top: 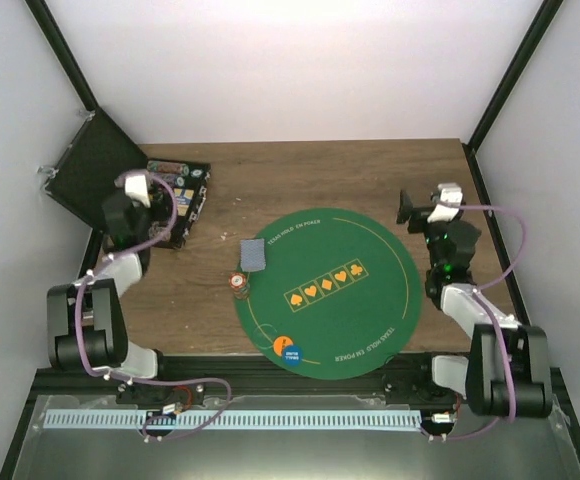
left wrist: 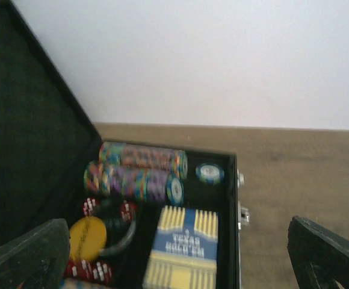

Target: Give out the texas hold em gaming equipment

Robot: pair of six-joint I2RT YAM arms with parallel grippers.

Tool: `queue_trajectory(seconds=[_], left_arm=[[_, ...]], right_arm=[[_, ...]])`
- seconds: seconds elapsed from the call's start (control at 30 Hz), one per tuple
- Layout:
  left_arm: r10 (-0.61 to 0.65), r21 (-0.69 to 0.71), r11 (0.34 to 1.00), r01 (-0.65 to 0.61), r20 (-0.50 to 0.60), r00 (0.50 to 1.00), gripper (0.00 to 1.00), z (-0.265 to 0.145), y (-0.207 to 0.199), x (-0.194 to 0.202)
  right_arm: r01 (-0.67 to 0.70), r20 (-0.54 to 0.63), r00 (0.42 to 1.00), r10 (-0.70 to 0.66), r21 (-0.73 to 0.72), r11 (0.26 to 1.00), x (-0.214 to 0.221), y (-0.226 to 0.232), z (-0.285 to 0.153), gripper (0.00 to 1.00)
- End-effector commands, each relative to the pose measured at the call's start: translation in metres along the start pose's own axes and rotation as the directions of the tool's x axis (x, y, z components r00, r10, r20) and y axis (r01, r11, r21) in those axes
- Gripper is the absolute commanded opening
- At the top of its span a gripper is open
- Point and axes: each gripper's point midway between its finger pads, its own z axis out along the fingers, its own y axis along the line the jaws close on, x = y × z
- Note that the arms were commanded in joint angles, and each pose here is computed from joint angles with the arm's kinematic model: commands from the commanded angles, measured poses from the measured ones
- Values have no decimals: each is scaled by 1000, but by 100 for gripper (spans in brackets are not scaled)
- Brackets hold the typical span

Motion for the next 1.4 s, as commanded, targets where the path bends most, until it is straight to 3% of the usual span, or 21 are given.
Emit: queue_trajectory(seconds=[0.0, 0.13, 0.23, 0.4, 0.63, 0.8, 1.0, 1.37], left_arm=[[15, 77, 997, 5, -250, 968, 100, 7, 1, -16], [81, 182, 983, -25, -310, 947, 100, -8, -8, -49], [151, 268, 962, -51, -369, 917, 99, -28, -22, -69], [226, 427, 904, 12, -502, 835, 100, -73, -50, -72], [234, 473, 877, 86, -577, 782, 99, -112, -66, -60], [229, 471, 876, 101, -591, 774, 99, -120, -68, -60], [217, 463, 879, 113, -600, 770, 100, -120, -68, -59], [242, 486, 867, 106, -599, 763, 99, -120, -69, -55]], right_arm=[[-63, 1, 998, 63, -131, 989, -67, 23, 6, 100], [-205, -130, 977, 167, -376, 904, -101, 69, 3, 100], [-261, -235, 959, 161, -495, 829, -107, 114, -6, 100], [-161, -346, 936, -67, -590, 791, -75, 206, -37, 100], [-93, -494, 780, -384, -698, 710, 25, 298, -108, 99], [-41, -445, 687, -575, -813, 581, 82, 354, -156, 99], [-46, -371, 606, -703, -899, 435, 131, 398, -193, 100], [21, -314, 520, -794, -925, 380, 174, 411, -217, 96]])
